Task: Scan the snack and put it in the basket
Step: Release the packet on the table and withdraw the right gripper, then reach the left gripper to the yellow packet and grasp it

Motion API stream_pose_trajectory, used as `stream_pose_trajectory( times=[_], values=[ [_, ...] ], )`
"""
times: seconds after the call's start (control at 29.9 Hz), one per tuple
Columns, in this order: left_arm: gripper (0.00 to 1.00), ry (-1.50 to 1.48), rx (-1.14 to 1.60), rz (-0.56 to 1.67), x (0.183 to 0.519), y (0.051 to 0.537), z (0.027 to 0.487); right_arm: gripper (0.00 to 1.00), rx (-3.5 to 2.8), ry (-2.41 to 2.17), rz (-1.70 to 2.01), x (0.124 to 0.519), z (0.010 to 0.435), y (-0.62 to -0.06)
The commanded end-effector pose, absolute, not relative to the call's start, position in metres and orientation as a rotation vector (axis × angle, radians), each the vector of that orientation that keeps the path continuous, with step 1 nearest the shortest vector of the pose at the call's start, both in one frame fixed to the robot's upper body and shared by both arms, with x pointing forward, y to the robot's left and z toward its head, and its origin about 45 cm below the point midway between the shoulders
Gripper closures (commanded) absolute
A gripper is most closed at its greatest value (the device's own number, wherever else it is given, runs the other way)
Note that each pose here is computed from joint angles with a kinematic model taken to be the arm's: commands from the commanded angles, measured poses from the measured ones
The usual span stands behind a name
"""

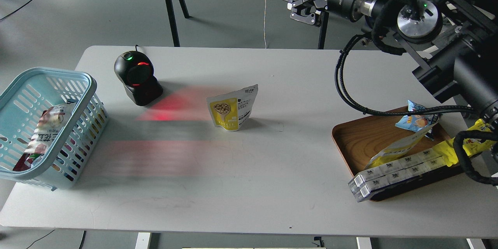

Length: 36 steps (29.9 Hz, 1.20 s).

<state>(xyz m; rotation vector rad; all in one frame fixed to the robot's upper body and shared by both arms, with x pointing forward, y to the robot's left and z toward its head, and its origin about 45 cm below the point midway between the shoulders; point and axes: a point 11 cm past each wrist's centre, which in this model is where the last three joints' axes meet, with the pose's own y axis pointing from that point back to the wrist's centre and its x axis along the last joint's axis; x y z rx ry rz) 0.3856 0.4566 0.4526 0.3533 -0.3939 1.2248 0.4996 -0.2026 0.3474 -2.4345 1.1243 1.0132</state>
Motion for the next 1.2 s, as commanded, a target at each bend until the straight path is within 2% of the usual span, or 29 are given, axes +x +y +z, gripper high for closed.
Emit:
stream_pose_trajectory(
  times=[0.0,0.17,0.33,0.5,0.67,0.87,1.04,1.17],
  values=[
    [0.0,-0.424,0.482,1.12,0.372,0.436,0.437,0.01,-2.265,1.111,0.987,0.493,0.338,-0.259],
    [0.0,-0.6,0.698,0.924,0.358,0.399,0.419,0.01,-2.165,1.144,0.969,0.48,0.319,-0.306],
    [0.0,-0.872,0.869,0.684,0.357,0.348,0.393,0.01,-2.139,1.176,0.975,0.476,0.31,-0.319],
    [0.0,-1.131,1.041,0.489,0.365,0.318,0.352,0.01,-2.13,1.225,1.007,0.476,0.297,-0.324],
    [0.0,-1.329,1.036,0.339,0.366,0.268,0.313,0.01,-2.116,1.248,1.03,0.475,0.288,-0.327],
    [0.0,-1.49,0.994,0.239,0.365,0.217,0.295,0.01,-2.116,1.265,1.05,0.473,0.28,-0.328],
    [0.0,-1.477,0.915,0.209,0.36,0.179,0.279,0.01,-2.16,1.296,1.069,0.473,0.275,-0.321],
    [0.01,-1.418,0.918,0.217,0.362,0.176,0.259,0.01,-2.164,1.287,1.077,0.474,0.274,-0.316]
  ],
)
